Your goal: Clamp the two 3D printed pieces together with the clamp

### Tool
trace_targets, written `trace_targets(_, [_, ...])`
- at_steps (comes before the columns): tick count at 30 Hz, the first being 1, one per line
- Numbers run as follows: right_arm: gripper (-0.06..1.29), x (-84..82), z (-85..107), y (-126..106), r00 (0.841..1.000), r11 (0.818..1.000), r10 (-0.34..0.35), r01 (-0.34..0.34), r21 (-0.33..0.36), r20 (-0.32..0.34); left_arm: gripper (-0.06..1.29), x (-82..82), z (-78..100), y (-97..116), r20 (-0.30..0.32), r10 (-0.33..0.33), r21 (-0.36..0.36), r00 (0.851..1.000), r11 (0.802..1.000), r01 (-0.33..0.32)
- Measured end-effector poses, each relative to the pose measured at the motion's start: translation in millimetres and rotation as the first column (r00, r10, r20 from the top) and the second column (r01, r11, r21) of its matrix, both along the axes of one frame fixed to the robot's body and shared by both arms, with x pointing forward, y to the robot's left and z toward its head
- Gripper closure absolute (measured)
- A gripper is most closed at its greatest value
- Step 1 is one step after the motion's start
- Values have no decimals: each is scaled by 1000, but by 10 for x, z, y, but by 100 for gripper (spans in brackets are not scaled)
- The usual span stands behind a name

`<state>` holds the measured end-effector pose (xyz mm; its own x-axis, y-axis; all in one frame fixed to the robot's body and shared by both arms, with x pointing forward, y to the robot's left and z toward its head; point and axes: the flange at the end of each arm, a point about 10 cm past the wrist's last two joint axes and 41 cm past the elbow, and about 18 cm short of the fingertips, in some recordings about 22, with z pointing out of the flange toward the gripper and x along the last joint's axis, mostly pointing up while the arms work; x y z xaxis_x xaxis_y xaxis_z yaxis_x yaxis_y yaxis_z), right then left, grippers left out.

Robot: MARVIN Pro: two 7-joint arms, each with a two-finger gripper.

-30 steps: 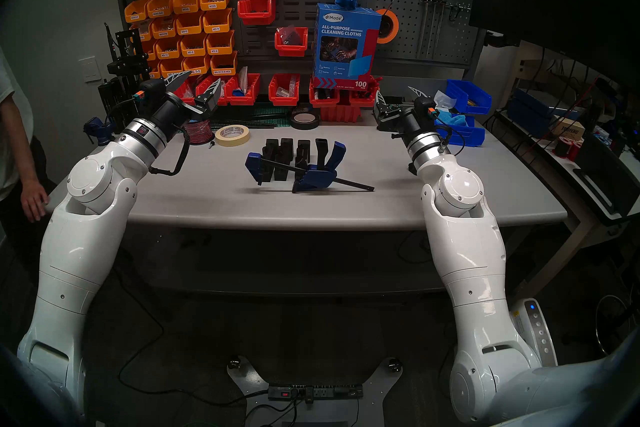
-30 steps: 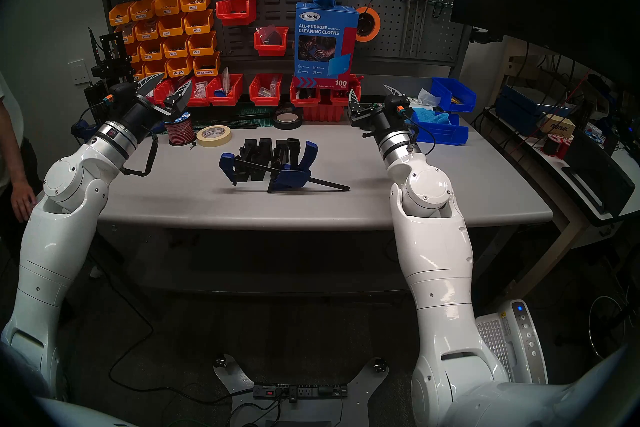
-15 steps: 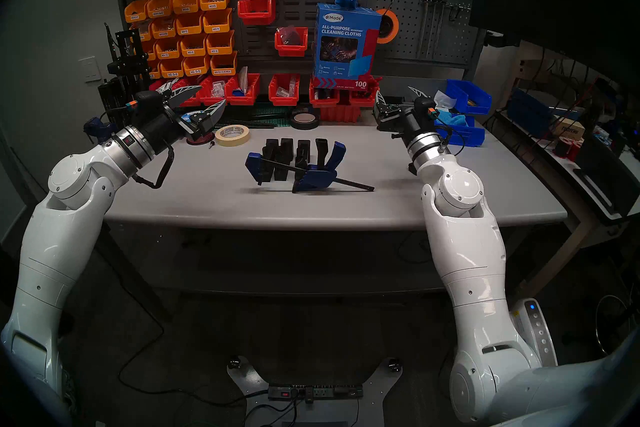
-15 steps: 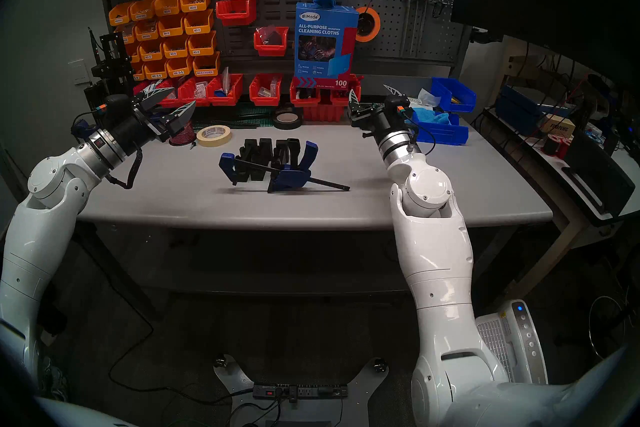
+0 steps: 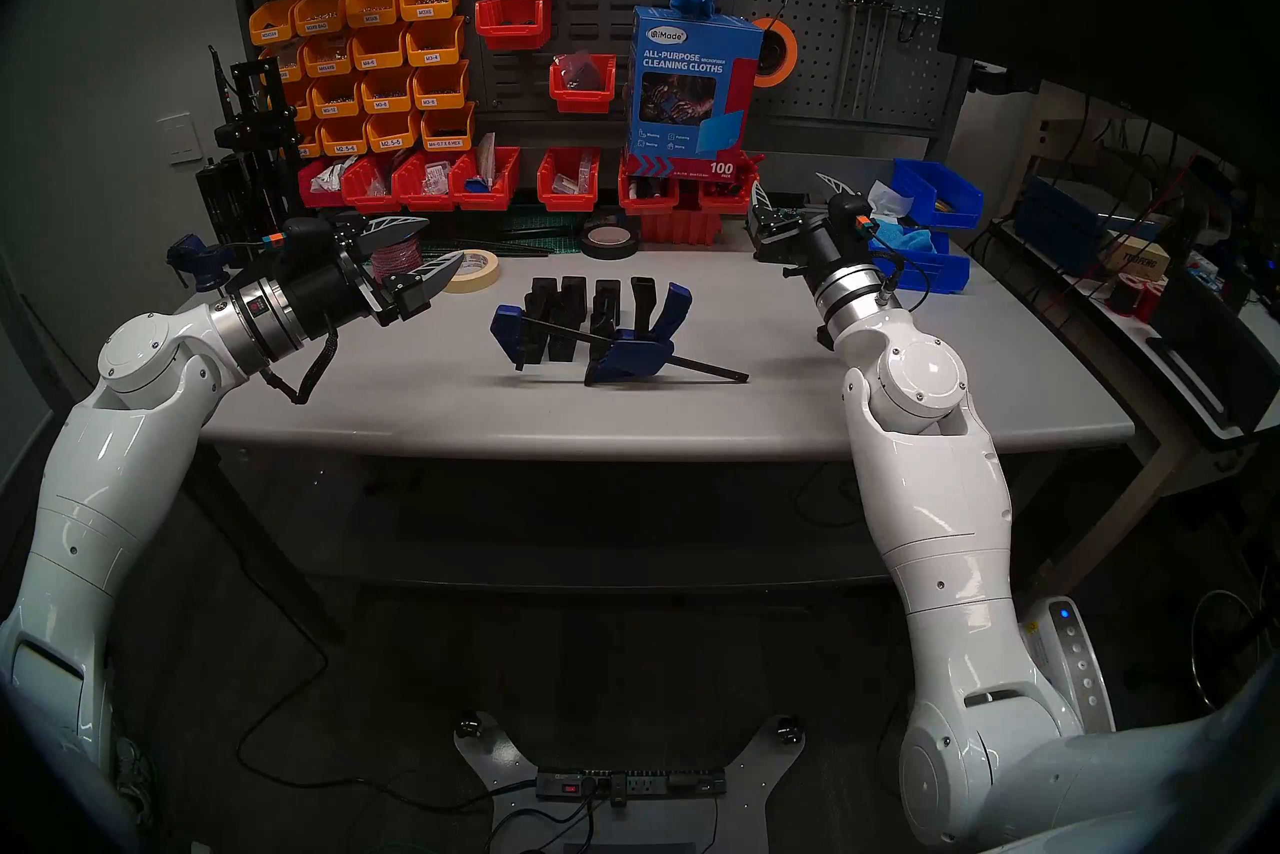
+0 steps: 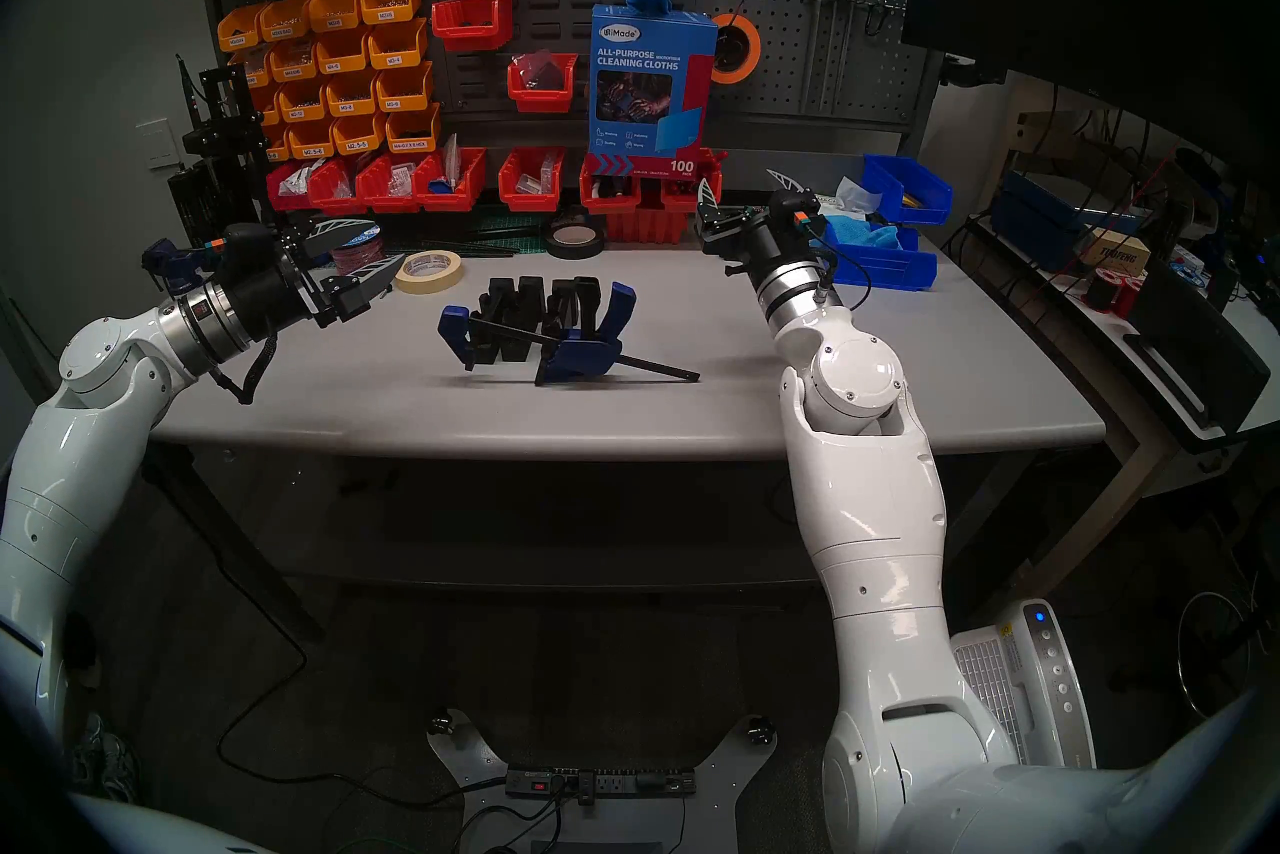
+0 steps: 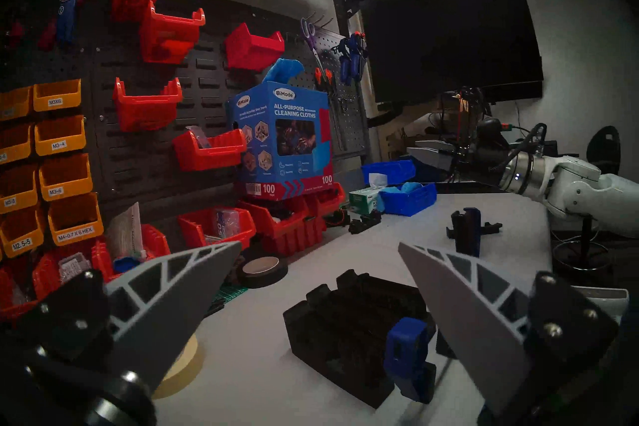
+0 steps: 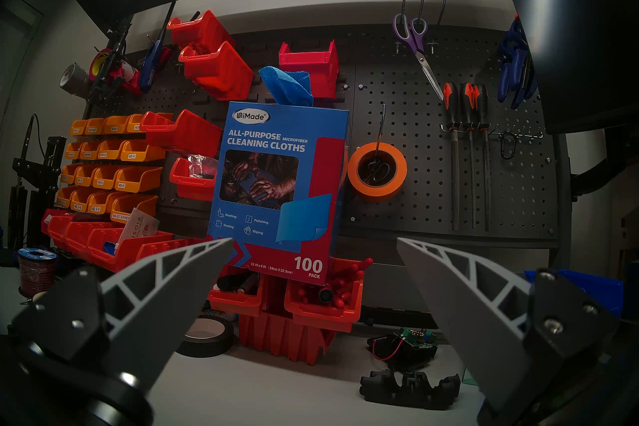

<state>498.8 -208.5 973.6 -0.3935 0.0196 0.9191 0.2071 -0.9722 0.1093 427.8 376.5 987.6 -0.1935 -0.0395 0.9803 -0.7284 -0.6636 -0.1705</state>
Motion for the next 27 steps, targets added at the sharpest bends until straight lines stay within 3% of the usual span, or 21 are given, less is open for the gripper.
trace_targets(11, [-1, 0, -1, 0, 1000, 1000, 0, 0, 0, 0, 0, 75, -48, 5, -41, -91, 1, 995, 996, 91])
trace_targets(27, [-1, 0, -3, 0, 1000, 1000, 0, 0, 0, -1, 0, 204, -113, 44, -108, -206, -27, 973, 978, 205])
